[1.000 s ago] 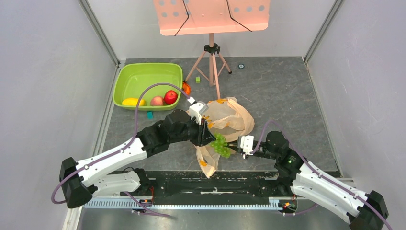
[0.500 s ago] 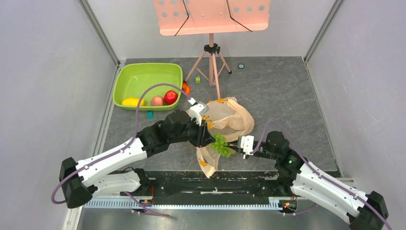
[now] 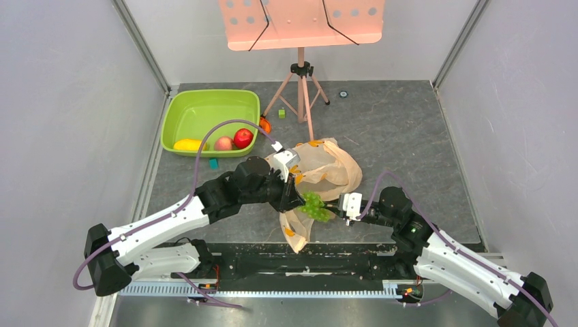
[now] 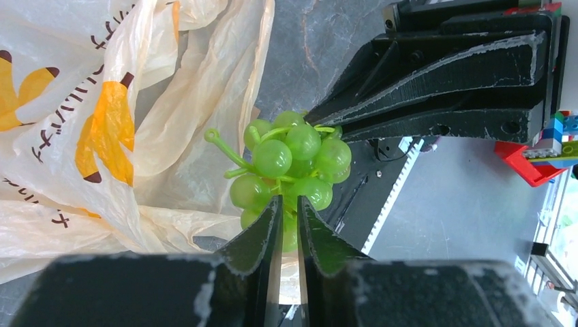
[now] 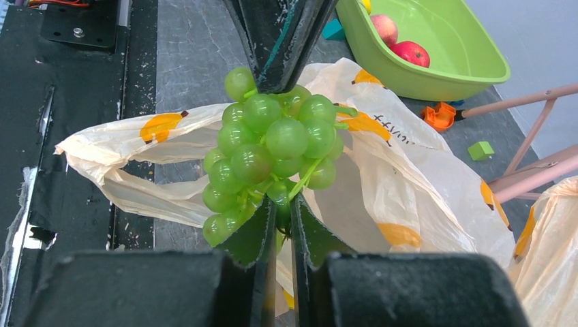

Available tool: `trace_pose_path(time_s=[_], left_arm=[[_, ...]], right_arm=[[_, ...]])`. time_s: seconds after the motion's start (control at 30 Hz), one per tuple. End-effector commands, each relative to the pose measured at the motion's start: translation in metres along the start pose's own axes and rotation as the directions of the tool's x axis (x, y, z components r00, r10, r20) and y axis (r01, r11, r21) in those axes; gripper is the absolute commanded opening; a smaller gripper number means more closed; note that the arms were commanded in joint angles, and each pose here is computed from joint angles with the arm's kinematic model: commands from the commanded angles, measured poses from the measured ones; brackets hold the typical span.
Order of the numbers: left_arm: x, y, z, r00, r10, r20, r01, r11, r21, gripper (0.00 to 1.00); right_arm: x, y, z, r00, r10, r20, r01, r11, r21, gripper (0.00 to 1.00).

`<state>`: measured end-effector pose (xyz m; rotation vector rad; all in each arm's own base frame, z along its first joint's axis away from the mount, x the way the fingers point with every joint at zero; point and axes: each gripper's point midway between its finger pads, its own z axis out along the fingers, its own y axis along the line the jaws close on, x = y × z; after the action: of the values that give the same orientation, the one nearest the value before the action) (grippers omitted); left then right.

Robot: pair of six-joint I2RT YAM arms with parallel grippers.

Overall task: Take the fake fruits out of the plastic bag
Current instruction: Place the fake fruit in the bin.

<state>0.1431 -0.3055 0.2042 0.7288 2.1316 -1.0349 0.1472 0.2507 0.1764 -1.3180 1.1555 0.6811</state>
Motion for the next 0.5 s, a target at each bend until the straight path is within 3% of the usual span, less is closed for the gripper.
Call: trace_pose_path(time_s=[0.0, 0.2, 0.47], left_arm=[[0.003, -0.008, -0.004, 0.998, 0.066, -0.022, -0.065, 0.997, 0.048, 0.22], [0.008, -0.01, -0.004, 0.997, 0.068, -0.041, -0.065, 0.996, 0.063, 0.39], [0.007, -0.009, 0.005, 0.997, 0.055, -0.053, -0.052, 0.997, 0.06, 0.35]], right_arm=[[-0.012, -0.007, -0.001, 0.998, -0.04, 0.043, 0.039, 0.999, 0.031, 0.01], [-0.012, -0.007, -0.001, 0.998, -0.039, 0.043, 0.037, 0.999, 0.031, 0.01], [-0.013, -0.004, -0.001, 0.998, -0.032, 0.053, 0.031, 0.999, 0.017, 0.01]])
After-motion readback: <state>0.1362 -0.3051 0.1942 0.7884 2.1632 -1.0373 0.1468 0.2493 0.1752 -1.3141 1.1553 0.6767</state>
